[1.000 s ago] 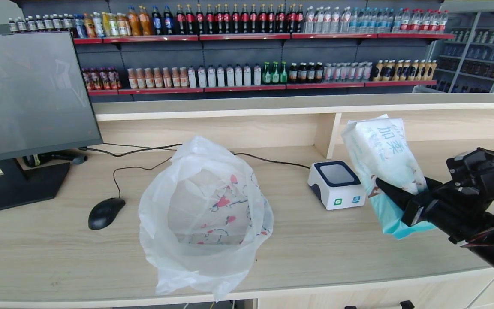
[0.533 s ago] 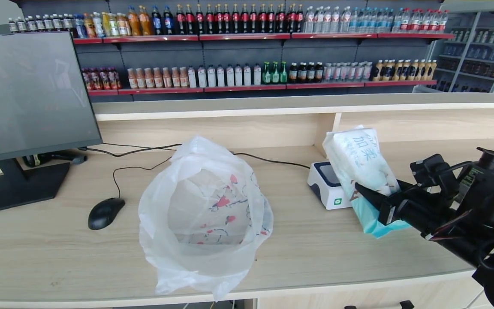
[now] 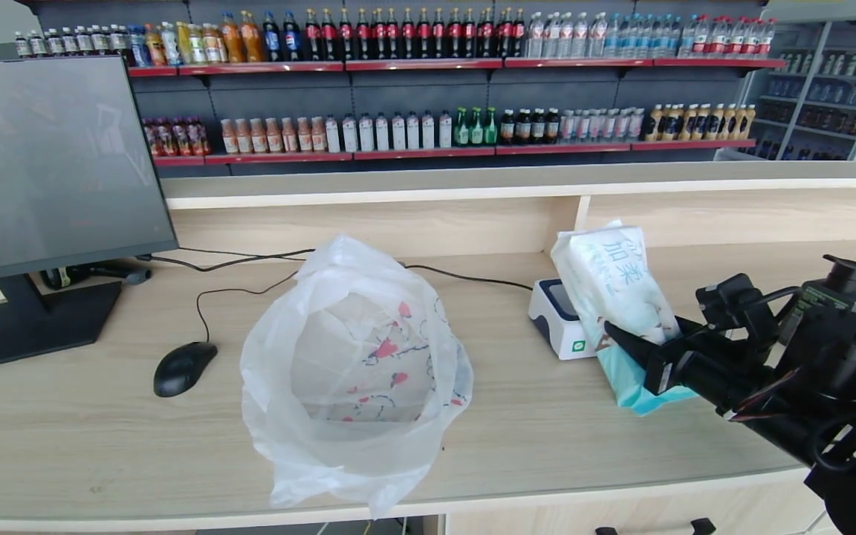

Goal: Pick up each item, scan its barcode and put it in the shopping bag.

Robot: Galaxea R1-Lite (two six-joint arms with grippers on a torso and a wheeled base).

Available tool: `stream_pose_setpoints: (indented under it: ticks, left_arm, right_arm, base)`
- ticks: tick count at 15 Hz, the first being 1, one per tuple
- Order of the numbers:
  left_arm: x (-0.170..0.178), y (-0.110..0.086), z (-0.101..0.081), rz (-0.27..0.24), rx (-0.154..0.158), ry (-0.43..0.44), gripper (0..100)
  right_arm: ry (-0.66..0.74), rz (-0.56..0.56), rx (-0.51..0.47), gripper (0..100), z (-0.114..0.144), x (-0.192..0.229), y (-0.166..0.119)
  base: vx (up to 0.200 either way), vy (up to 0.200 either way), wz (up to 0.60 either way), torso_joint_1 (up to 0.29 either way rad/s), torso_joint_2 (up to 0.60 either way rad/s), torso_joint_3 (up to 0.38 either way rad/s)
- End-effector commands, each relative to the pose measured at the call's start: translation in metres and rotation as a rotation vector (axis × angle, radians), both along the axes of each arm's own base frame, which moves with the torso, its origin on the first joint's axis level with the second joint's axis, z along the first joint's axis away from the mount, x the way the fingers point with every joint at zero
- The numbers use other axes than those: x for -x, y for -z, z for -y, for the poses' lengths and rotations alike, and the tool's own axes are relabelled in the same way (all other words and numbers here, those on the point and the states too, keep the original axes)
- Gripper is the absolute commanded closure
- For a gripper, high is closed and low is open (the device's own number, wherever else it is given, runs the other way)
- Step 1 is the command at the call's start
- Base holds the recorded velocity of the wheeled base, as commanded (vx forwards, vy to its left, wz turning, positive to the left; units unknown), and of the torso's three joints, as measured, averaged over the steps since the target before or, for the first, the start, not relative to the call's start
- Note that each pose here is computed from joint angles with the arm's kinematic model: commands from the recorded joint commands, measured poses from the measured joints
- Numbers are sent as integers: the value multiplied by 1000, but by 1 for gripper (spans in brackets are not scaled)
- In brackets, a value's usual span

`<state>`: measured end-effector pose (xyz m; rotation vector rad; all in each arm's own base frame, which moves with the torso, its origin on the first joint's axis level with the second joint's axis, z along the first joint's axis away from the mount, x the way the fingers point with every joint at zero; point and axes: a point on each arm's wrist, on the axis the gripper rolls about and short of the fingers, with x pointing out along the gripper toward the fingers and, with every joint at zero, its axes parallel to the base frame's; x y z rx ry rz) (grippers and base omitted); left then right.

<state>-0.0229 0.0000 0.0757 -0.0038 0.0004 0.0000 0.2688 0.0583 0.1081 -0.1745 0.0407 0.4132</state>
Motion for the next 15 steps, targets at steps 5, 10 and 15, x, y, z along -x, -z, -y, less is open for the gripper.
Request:
stream_pose_setpoints:
  ticks: [5, 10, 15]
  left_arm:
    - [0, 0, 0, 0, 1, 0, 100]
    - [0, 0, 0, 0, 1, 0, 100]
    - [0, 0, 0, 0, 1, 0, 100]
  right_arm:
    - [0, -20, 4, 100, 0, -1, 4]
    - [1, -21, 4, 100, 0, -1, 5]
    - [1, -8, 2, 100, 1, 3, 0]
  base:
    - [0, 0, 0, 0, 0, 0]
    - [0, 0, 0, 0, 0, 0]
    - [0, 0, 0, 0, 0, 0]
